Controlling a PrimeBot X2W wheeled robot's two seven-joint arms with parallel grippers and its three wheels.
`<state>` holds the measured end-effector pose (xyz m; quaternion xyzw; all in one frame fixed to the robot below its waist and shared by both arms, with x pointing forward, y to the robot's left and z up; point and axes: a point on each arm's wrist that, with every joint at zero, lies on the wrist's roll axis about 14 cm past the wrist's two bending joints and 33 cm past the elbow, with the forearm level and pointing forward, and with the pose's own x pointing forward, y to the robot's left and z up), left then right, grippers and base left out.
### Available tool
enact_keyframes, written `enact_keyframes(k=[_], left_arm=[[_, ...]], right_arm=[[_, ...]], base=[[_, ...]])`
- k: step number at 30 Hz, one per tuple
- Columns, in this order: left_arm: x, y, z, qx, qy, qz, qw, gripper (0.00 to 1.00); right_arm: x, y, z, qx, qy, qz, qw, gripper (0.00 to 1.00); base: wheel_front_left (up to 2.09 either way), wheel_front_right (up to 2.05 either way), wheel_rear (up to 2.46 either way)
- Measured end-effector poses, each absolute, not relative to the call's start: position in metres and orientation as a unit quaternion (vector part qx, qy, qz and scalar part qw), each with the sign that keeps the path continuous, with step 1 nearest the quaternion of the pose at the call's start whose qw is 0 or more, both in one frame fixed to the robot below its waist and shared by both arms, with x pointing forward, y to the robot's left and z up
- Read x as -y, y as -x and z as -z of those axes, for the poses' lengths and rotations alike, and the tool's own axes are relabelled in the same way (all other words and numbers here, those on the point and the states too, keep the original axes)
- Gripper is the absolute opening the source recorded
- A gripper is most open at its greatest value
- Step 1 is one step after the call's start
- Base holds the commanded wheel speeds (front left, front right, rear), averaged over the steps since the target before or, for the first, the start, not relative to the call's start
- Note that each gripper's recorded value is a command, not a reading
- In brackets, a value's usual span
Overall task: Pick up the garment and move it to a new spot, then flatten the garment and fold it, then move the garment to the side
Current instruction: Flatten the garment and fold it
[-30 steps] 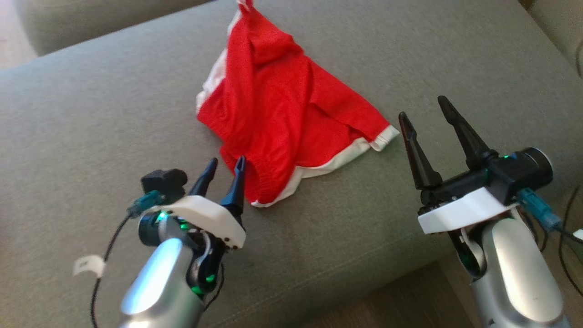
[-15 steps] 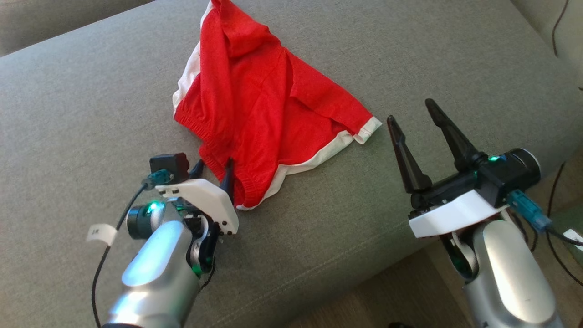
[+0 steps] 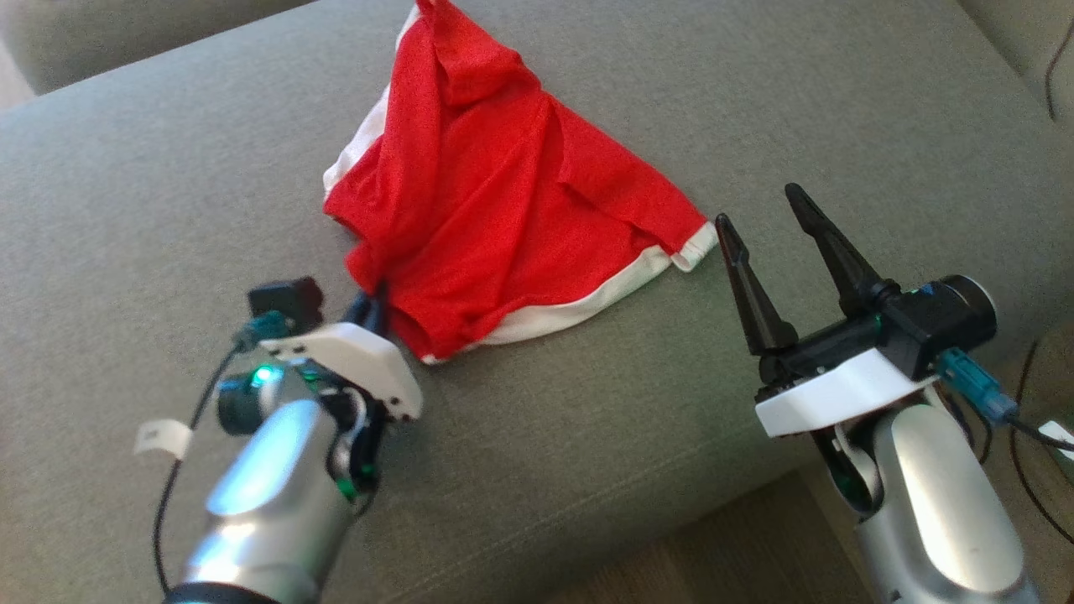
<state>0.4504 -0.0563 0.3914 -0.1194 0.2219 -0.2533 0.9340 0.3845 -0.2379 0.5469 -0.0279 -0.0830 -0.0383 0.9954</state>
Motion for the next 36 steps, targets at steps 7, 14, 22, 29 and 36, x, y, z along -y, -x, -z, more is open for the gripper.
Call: enact_keyframes(k=[7, 14, 22, 29, 36], left_arm=[[-0.005, -0.476, -0.405, -0.178, 0.071, 0.198, 0.961, 0.00], [-0.034, -0.472, -0.406, -0.174, 0.020, 0.185, 0.967, 1.00], [-0.046, -0.459, -0.411, -0.165, 0.022, 0.179, 0.970, 1.00], [-0.074, -0.440, -0.447, -0.101, 0.061, 0.142, 0.983, 1.00], [-0.110, -0.389, -0.470, -0.049, 0.080, 0.094, 0.991, 1.00]], right_arm=[[0.229, -0.391, -0.541, 0.076, 0.019, 0.025, 0.997, 1.00], [0.212, -0.395, -0.535, 0.067, 0.011, 0.001, 0.998, 1.00], [0.202, -0.398, -0.532, 0.061, 0.005, -0.014, 0.998, 1.00], [0.184, -0.392, -0.530, 0.059, 0.002, -0.037, 0.998, 1.00], [0.169, -0.375, -0.501, 0.017, -0.011, -0.054, 0.998, 1.00]], base=[[0.00, 0.00, 0.00], [0.00, 0.00, 0.00], [0.00, 0.00, 0.00], [0.00, 0.00, 0.00], [0.00, 0.00, 0.00]])
